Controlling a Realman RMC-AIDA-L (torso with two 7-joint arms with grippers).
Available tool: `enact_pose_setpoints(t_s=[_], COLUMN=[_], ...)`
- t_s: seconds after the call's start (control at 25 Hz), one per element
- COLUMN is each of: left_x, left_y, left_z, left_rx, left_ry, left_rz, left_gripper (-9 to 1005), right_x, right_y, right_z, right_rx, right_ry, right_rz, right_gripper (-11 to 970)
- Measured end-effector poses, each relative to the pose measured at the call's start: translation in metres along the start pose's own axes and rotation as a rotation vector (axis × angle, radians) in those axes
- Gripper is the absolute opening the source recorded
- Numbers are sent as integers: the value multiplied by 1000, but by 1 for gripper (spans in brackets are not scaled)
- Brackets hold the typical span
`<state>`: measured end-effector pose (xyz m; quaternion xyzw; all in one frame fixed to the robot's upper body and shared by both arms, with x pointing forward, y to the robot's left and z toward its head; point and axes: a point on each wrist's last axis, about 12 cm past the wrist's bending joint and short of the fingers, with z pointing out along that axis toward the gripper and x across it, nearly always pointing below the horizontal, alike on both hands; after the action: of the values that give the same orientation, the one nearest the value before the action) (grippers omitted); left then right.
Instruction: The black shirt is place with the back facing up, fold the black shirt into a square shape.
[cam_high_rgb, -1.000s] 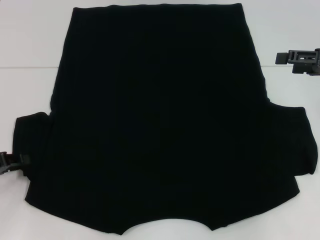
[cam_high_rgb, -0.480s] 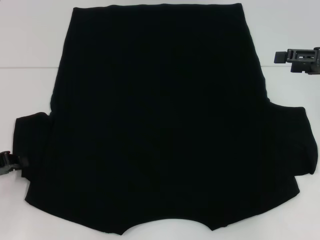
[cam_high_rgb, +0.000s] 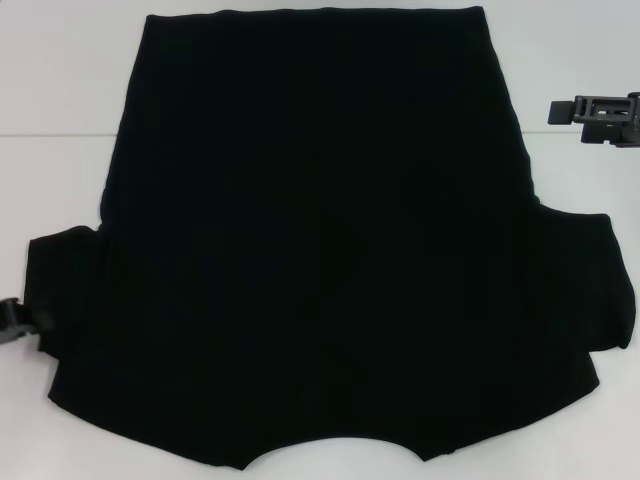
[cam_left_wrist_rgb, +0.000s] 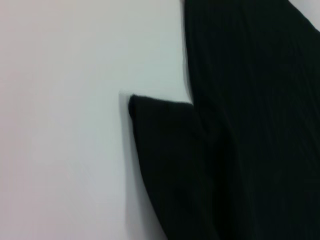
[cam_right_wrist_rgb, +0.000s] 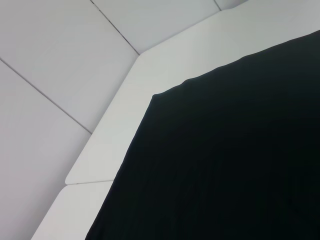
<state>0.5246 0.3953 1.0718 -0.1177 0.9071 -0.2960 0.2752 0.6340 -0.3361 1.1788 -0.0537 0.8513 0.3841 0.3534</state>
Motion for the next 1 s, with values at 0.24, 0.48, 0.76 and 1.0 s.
enact_pose_setpoints(t_s=[0.24,0.48,0.76,1.0], left_x=[-13,-18,-29,-41], left_y=[11,18,18,11], left_z=[-23,-31,-33,-36], left_rx=[-88,-139,-172,-170], left_ry=[-74,-89,-126,-135], left_rz=[-40,-63,-67,-39], left_gripper=[-2,-1,-1,0], right_x=[0,0,-1,-2], right_y=[0,-1,-1,-1], right_z=[0,-2,-2,-3], right_rx=[1,3,4,4], right_ry=[0,-1,-3,-4], right_rz=[5,7,6,3], right_gripper=[929,929,928,927])
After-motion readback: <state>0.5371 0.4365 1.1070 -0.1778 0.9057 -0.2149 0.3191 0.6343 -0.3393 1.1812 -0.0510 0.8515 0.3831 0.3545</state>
